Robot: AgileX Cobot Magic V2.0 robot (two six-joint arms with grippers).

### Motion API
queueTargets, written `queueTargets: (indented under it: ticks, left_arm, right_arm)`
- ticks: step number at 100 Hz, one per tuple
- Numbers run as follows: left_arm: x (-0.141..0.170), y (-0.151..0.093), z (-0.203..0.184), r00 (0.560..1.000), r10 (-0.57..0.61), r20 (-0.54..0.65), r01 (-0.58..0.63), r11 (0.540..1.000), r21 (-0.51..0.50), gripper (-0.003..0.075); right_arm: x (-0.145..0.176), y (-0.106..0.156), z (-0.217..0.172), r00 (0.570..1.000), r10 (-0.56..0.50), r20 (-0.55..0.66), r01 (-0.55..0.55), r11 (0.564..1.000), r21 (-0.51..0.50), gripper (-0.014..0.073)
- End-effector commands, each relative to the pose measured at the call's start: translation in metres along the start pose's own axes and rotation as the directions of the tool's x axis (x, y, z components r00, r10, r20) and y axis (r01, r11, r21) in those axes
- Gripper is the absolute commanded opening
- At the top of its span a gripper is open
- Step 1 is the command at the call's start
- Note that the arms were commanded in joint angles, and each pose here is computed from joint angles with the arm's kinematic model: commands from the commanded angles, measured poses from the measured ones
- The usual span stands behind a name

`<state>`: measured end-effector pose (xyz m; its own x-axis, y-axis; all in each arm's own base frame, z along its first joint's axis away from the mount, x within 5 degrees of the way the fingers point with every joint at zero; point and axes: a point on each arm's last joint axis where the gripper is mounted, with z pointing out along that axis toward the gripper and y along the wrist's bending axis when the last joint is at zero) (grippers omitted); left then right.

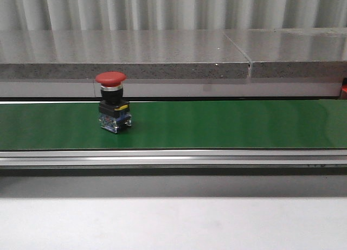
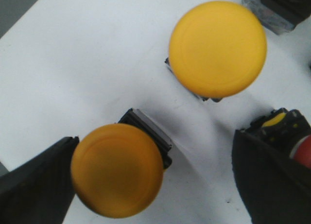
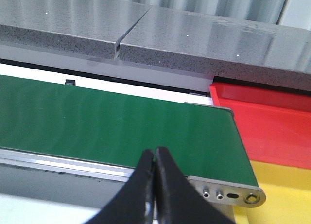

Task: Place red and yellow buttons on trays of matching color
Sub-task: 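Grasp the yellow push button with the left gripper and lift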

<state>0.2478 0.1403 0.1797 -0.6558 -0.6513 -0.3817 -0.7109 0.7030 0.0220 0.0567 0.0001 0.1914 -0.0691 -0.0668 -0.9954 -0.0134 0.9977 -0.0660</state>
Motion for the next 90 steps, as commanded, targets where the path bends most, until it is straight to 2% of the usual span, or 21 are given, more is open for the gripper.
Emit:
queueTargets:
  ticks: [1, 27, 43, 61, 75, 90]
  left_arm:
    - [-0.011, -0.001, -0.012, 0.997, -0.014, 0.079, 0.012, 1.0, 0.025, 0.0479]
    - [-0.01, 0.0, -0.014, 0.998, -0.014, 0.069, 0.013, 1.0, 0.017, 0.0176]
    - [-0.009, 0.003, -0.022, 0.997, -0.018, 0.072, 0.017, 1.0, 0.01, 0.0055]
    - [-0.008, 0.008, -0.047, 0.992, -0.032, 0.118, 0.03, 0.999, 0.015, -0.002]
    - [-0.005, 0.011, -0.081, 0.976, -0.043, 0.213, 0.034, 0.998, 0.048, -0.002]
    - [0.004, 0.007, -0.124, 0.939, -0.01, 0.344, -0.028, 0.994, 0.105, -0.002]
  right_arm:
    - [-0.01, 0.0, -0.002, 0.995, -0.014, 0.101, 0.014, 1.0, 0.003, -0.0068]
    - [-0.01, 0.0, -0.002, 0.995, -0.014, 0.101, 0.014, 1.0, 0.003, -0.0068]
    - [-0.01, 0.0, -0.002, 0.995, -0.014, 0.101, 0.014, 1.0, 0.003, -0.0068]
    - [-0.01, 0.0, -0.002, 0.995, -0.014, 0.101, 0.014, 1.0, 0.003, -0.0068]
    - [-0.01, 0.0, -0.002, 0.995, -0.014, 0.101, 0.014, 1.0, 0.003, -0.0068]
    - [-0.01, 0.0, -0.002, 0.995, -0.014, 0.101, 0.014, 1.0, 0.003, -0.0068]
